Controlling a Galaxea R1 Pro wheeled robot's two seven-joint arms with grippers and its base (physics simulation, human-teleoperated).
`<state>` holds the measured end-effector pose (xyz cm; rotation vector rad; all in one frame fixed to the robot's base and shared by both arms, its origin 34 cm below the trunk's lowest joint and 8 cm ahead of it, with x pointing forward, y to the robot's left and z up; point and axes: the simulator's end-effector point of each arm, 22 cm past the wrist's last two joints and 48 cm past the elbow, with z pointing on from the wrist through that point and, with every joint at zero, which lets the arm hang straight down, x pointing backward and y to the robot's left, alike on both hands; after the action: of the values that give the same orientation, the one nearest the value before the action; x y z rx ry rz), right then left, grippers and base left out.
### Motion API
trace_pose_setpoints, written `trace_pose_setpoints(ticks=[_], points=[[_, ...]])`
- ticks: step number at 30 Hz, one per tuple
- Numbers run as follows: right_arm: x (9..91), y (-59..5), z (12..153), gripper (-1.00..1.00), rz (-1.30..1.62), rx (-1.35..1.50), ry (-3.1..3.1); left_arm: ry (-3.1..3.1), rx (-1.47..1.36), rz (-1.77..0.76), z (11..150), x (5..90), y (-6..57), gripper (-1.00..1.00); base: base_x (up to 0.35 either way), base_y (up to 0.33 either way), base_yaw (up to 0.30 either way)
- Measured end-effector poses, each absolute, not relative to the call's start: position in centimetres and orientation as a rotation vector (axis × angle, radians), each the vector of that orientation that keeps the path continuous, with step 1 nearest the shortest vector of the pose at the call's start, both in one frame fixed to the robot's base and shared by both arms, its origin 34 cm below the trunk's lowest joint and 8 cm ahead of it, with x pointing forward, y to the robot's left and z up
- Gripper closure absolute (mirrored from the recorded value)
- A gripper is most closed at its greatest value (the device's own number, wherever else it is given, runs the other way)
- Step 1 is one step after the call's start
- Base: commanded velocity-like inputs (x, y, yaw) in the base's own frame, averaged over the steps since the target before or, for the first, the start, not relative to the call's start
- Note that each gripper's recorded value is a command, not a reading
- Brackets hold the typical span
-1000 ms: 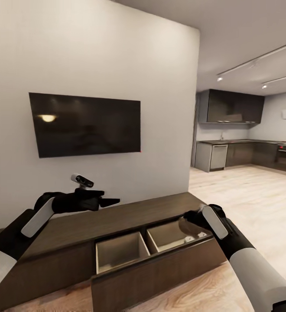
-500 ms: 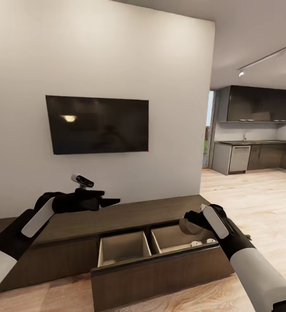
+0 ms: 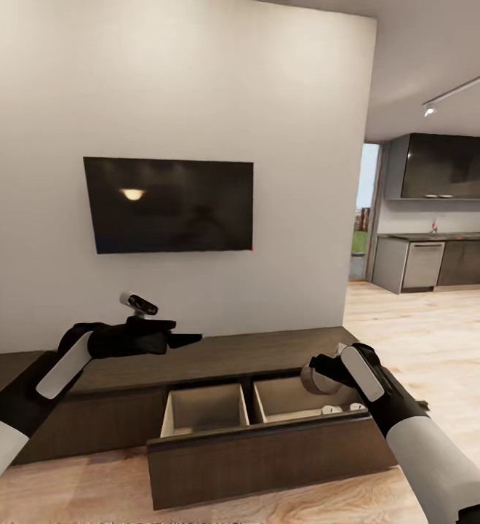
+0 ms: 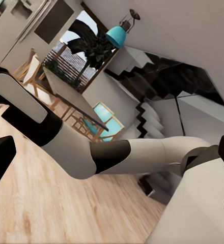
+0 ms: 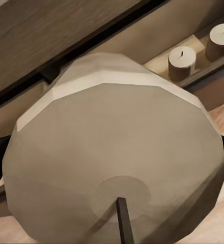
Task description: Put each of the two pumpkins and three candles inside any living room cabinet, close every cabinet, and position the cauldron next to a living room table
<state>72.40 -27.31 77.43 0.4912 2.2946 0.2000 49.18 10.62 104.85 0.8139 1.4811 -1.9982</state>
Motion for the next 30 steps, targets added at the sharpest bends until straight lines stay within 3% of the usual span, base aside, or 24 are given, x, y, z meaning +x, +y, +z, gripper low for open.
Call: trace_pose_setpoints(ticks=[30], points=[[72.5,-26.8,75.9,1.00,0.196,0.486,2.323,1.478,0.822,-2.012,104.4,49.4,10.5,-1.00,0.067,-0.070,0.036]])
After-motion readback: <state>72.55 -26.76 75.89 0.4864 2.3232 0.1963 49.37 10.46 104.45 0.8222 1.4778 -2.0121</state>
